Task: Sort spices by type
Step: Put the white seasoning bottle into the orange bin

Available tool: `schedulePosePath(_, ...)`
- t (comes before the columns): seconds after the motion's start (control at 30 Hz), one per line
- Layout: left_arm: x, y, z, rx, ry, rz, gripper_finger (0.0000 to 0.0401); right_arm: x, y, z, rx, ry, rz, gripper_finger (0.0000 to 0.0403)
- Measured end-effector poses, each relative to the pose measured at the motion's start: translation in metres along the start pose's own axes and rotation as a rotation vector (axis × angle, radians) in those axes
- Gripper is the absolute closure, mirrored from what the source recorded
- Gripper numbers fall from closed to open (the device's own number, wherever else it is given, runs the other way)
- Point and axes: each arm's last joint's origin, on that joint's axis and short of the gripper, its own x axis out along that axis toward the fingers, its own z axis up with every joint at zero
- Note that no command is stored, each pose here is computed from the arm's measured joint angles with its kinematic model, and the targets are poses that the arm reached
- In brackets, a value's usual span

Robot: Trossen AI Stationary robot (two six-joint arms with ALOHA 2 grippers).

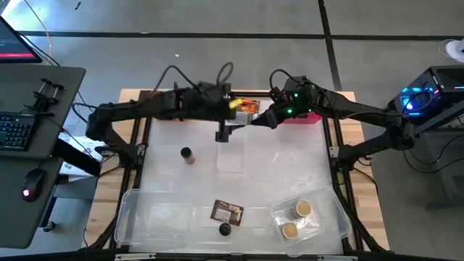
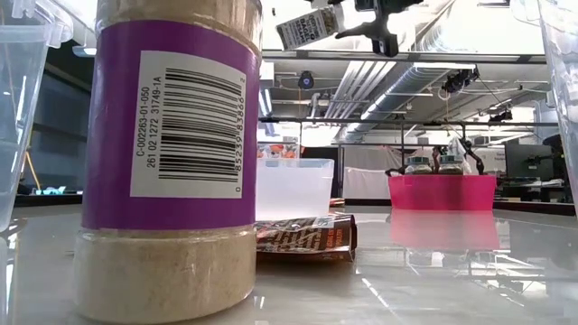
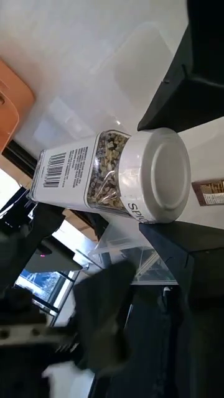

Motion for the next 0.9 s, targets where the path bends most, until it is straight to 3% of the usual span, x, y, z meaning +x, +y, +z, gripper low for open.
schedulePosePath(0.13, 0.013, -0.011, -0.001, 0.065, 0.088, 0.097, 0.0085, 0.0, 0.0, 0.0, 0.001, -0.001, -0.006, 0.0196)
schedulePosePath(0.37, 0.012, -0.027, 0.004, 0.135, 0.057, -0.015, 0.0084, -0.001, -0.001, 0.001, 0.001, -0.007, -0.006, 0.0197)
schedulePosePath(0.9, 0.027, -0.025, -0.004, 0.156, 0.125, 0.027, 0.0084, -0.001, -0.001, 0.001, -0.003, -0.011, -0.01, 0.0197)
